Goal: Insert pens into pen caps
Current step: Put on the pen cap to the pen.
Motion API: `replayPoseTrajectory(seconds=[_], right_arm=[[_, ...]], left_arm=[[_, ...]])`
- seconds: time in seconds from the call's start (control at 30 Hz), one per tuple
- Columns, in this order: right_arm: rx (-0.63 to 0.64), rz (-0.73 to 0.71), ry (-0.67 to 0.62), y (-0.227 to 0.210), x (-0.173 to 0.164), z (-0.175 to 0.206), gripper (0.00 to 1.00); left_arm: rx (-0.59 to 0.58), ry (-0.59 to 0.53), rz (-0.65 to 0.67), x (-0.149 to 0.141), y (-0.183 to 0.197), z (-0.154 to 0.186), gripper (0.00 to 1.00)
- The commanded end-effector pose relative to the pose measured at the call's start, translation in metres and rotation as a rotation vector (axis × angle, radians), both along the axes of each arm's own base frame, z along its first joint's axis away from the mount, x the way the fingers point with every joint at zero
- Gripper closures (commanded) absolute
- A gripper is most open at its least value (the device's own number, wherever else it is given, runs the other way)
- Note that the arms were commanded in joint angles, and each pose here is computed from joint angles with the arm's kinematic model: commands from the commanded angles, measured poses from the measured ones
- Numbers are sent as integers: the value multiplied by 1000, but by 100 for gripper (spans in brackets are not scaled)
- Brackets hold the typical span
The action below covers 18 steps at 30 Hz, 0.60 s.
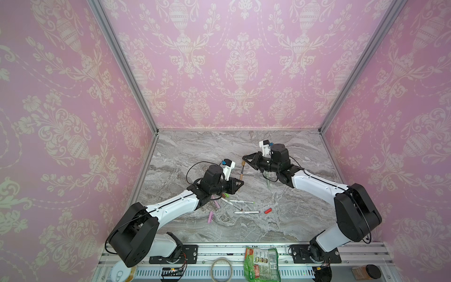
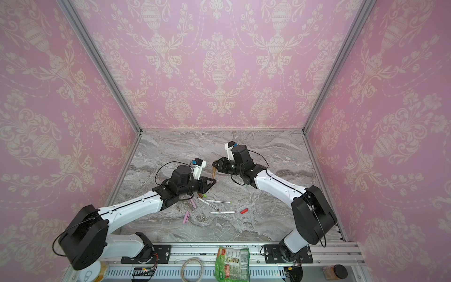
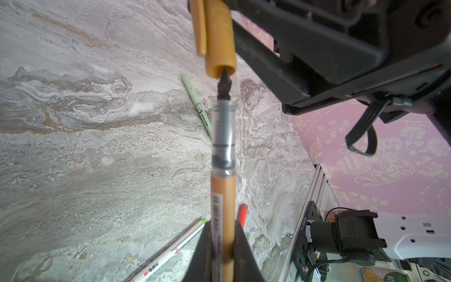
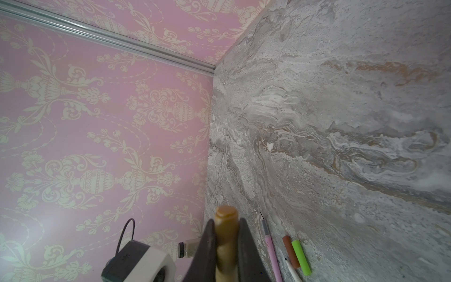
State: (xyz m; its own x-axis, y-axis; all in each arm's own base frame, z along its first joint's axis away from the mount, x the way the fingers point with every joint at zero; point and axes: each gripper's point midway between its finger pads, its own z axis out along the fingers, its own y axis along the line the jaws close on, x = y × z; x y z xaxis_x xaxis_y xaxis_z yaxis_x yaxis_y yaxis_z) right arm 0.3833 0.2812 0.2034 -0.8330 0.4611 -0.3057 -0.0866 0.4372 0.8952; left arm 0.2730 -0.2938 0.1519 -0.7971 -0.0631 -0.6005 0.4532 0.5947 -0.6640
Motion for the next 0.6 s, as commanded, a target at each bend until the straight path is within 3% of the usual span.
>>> replayPoseTrajectory(seconds=[0.0, 0.57], right_arm=[[-31, 5, -3, 0, -4, -7, 98], [-104, 112, -64, 18, -27, 1, 99]], left_arm=[[-19, -25, 15, 2, -1, 10, 100], [-14, -53, 48, 8, 2, 15, 100]])
